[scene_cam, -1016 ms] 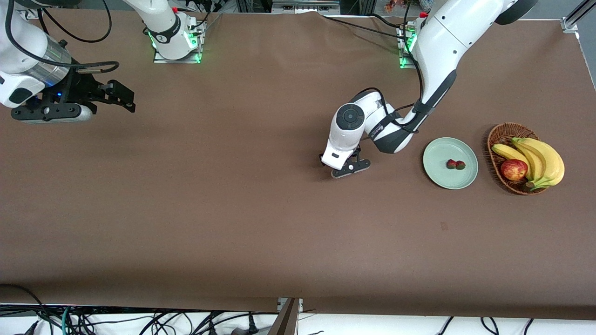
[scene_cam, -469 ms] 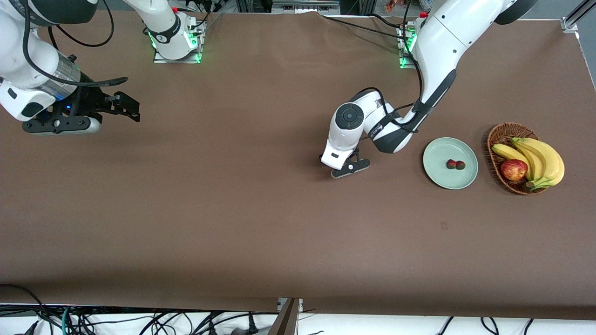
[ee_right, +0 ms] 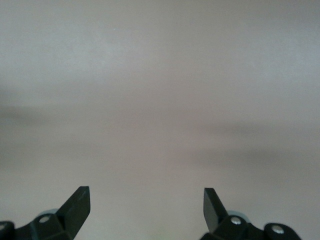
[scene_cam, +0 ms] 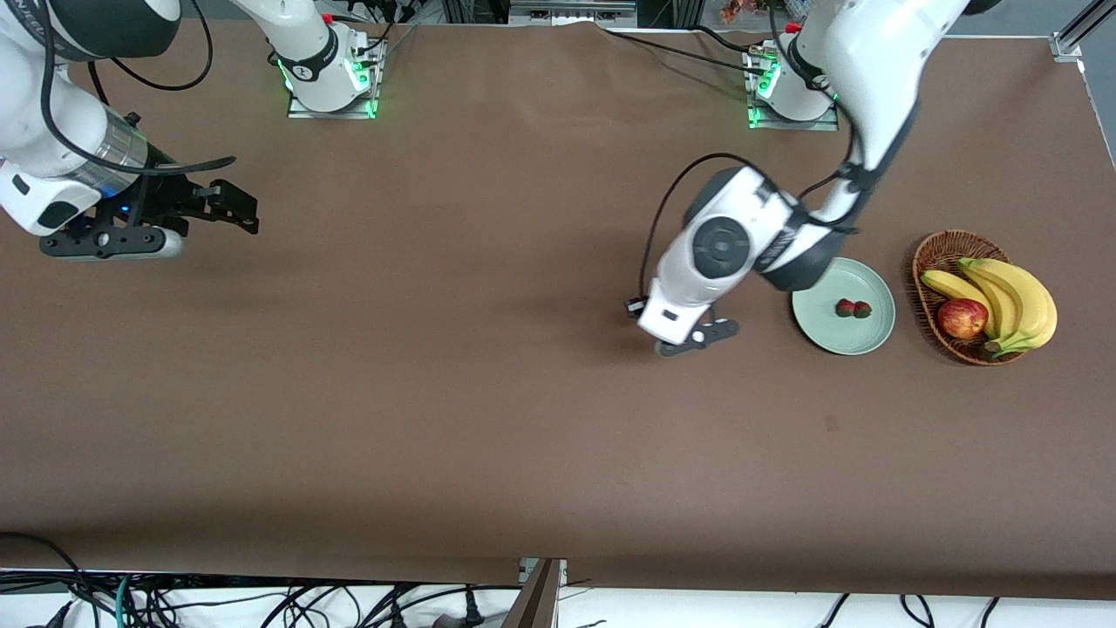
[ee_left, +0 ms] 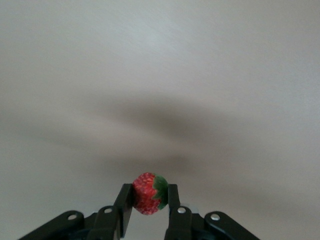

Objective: Collect all strawberries into plate
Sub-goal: 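Carry the strawberry onto the plate with the left gripper and release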

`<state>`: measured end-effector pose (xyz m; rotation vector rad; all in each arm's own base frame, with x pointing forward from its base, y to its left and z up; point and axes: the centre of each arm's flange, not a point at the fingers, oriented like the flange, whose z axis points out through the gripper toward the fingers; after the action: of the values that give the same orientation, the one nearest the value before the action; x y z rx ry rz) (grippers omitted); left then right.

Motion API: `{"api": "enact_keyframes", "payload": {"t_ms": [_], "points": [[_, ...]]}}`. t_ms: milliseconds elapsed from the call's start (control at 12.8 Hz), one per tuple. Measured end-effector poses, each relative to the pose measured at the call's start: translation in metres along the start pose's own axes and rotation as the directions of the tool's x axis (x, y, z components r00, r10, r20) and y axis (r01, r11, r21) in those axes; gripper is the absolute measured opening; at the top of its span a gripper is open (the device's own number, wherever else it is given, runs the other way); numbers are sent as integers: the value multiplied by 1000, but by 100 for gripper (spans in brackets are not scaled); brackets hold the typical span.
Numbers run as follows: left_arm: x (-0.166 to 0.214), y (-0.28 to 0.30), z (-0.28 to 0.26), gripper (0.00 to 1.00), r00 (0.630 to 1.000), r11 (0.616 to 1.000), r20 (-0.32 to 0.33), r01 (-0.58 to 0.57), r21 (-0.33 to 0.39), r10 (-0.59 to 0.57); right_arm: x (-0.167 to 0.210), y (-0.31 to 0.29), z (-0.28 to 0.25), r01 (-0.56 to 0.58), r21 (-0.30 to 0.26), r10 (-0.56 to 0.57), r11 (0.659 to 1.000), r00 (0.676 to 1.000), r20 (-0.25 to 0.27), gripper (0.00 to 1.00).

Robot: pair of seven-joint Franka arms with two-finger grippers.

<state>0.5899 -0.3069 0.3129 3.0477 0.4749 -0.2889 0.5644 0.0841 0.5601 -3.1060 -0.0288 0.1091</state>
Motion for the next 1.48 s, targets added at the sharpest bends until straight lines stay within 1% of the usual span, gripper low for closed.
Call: {"api": "enact_keyframes", "payload": {"t_ms": [78, 234, 469, 547, 703, 859, 938, 1094, 1172, 1250, 1406, 1484], "points": [[14, -29, -22, 33, 999, 999, 21, -30, 10, 30, 1, 8, -1, -11, 0, 11, 1000, 1000, -1, 100], [36, -89, -46, 33, 995, 995, 42, -97, 33, 95, 2, 16, -2, -25, 1, 25, 1000, 1000, -4, 100], [58, -194, -40, 33, 974, 975, 87, -213, 65, 207, 2, 17, -2, -26, 1, 26, 1000, 1000, -5, 100], [64, -224, -32, 33, 969, 970, 93, -236, 65, 230, 2, 16, -2, -25, 1, 25, 1000, 1000, -6, 100], [71, -262, 1, 33, 963, 962, 53, -266, 61, 263, 1, 13, -2, -18, 1, 18, 1000, 1000, -5, 100], [61, -281, 51, 33, 959, 957, 17, -284, 63, 284, 1, 6, -2, -7, 1, 7, 1000, 1000, -5, 100], [54, -287, 71, 33, 957, 955, 9, -289, 65, 289, 1, 4, -2, -3, 0, 3, 1000, 1000, -4, 100], [50, -291, 87, 33, 955, 953, 12, -296, 67, 296, 1, 4, -1, -2, 0, 2, 1000, 1000, -4, 100], [51, -291, 88, 37, 951, 949, 11, -308, 67, 308, 1, 3, -1, -2, 0, 2, 1000, 1000, -4, 100], [52, -292, 87, 37, 944, 942, 10, -329, 67, 330, 1, 3, -1, -1, 0, 1, 1000, 1000, -4, 100], [61, -300, 75, 59, 937, 935, -5, -347, 70, 348, 1, 1, 1, 2, 0, -2, 1000, 1000, 0, 100], [67, -300, 59, 69, 937, 935, -4, -349, 69, 350, 2, 0, 3, 5, -1, -5, 1000, 1000, 3, 100]]}}
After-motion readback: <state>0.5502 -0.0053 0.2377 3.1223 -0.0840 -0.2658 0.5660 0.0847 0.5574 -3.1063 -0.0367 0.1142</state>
